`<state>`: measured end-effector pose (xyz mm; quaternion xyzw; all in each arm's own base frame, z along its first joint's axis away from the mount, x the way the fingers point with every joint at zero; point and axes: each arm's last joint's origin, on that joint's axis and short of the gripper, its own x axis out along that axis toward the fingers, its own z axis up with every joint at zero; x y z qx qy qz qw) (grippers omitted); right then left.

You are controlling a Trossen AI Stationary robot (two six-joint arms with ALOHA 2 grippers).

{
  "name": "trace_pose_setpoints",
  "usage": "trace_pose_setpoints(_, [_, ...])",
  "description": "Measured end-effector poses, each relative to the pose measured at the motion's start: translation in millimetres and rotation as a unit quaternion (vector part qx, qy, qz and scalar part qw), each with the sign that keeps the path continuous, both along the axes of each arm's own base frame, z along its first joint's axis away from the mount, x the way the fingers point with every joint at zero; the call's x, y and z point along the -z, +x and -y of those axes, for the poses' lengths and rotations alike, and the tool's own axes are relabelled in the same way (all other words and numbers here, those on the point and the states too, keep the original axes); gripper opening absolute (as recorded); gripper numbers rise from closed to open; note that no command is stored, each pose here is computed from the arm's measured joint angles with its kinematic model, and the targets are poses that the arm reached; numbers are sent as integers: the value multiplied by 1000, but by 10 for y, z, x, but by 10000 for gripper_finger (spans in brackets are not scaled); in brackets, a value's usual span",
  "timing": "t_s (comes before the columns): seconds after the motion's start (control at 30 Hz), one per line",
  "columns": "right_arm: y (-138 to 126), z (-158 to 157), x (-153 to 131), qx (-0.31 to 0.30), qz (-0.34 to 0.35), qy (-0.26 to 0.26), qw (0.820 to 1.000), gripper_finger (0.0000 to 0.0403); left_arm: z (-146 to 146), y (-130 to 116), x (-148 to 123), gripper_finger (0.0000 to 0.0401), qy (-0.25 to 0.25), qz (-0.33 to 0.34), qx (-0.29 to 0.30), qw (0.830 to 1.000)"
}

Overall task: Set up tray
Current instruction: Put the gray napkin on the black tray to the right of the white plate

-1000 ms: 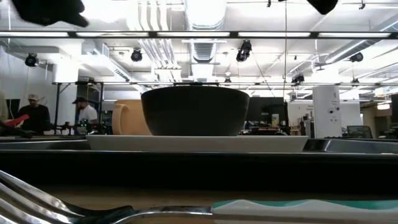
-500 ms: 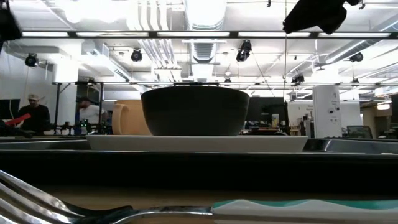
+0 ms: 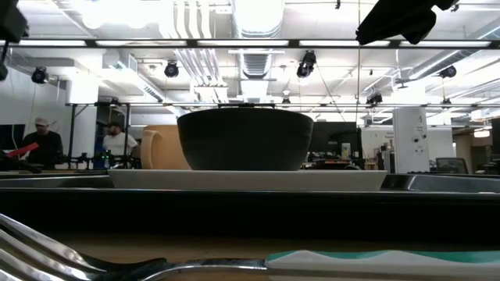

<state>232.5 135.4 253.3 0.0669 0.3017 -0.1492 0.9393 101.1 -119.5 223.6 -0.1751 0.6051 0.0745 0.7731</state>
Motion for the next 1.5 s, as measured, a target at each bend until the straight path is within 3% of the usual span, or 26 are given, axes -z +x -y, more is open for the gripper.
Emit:
trace_pose_setpoints(0.73, [-5,3,25,1,-1,1,1000,75,-74,-10,560,119,24,-26,-15,999])
trace_pose_setpoints(0.97, [-8,3,33,0,-3,1,1000,75,-12,42,593,119,-8,1,-14,1000])
trace_pose_setpoints(1.37, [-13,-1,43,-3,-5,2,1000,75,62,90,867,119,13,-38,-3,999])
trace_pose_setpoints(1.5, [-13,-1,43,-4,-6,1,1000,75,111,118,961,99,11,-64,2,998])
